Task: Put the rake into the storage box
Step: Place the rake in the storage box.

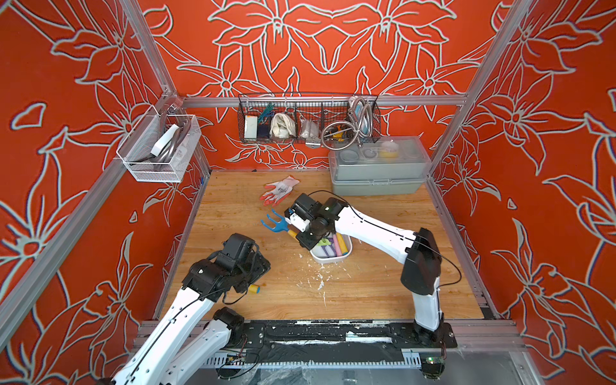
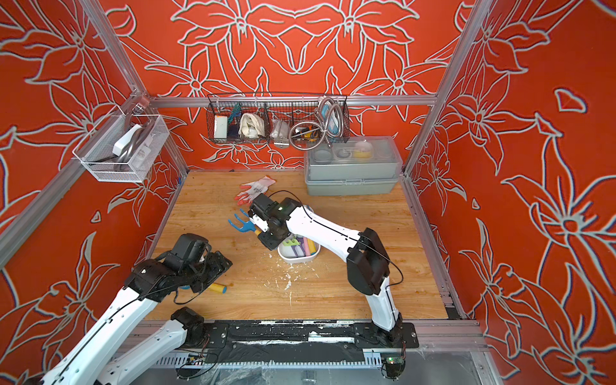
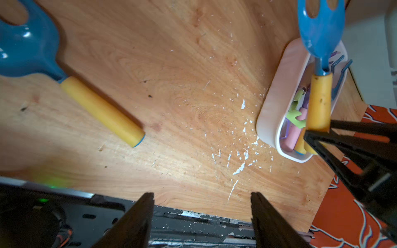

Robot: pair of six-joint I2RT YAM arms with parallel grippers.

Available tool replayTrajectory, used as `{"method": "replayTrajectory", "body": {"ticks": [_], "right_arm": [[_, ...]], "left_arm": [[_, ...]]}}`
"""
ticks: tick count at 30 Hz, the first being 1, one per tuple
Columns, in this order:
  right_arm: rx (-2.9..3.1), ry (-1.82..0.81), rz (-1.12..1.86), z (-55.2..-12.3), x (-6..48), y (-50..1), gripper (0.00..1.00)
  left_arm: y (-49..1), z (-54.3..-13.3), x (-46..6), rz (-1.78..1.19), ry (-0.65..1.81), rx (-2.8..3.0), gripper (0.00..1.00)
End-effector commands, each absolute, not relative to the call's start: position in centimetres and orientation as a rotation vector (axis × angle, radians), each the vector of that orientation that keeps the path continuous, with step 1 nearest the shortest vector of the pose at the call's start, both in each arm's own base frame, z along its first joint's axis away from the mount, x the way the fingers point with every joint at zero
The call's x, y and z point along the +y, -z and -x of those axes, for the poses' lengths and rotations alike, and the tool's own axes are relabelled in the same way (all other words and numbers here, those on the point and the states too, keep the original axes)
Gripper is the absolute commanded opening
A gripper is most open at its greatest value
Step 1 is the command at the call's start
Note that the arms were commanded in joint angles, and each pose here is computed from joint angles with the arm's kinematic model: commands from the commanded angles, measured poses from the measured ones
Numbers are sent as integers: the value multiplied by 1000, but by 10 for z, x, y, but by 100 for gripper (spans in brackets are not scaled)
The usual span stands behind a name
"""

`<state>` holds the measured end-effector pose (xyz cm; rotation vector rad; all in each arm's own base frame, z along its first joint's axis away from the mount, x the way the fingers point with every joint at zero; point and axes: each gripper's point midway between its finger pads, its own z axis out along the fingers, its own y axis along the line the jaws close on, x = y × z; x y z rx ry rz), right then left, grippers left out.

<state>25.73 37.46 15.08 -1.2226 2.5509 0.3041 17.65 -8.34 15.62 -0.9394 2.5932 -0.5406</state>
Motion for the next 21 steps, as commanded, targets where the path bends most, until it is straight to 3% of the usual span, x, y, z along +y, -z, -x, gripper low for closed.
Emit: {"method": "replayTrajectory", "body": {"ticks": [1, 11, 21], "right_arm": [[2602, -273, 1091, -263, 342, -162, 0], [2739, -240, 731, -268, 251, -160, 0], [2822, -251, 654, -266, 236, -141, 0]], "left_arm": [[-161, -207, -103, 858, 620, 2580, 72], [-156, -255, -142, 765, 732, 2636, 67], [-136, -236, -136, 822, 735, 2653, 67]]}}
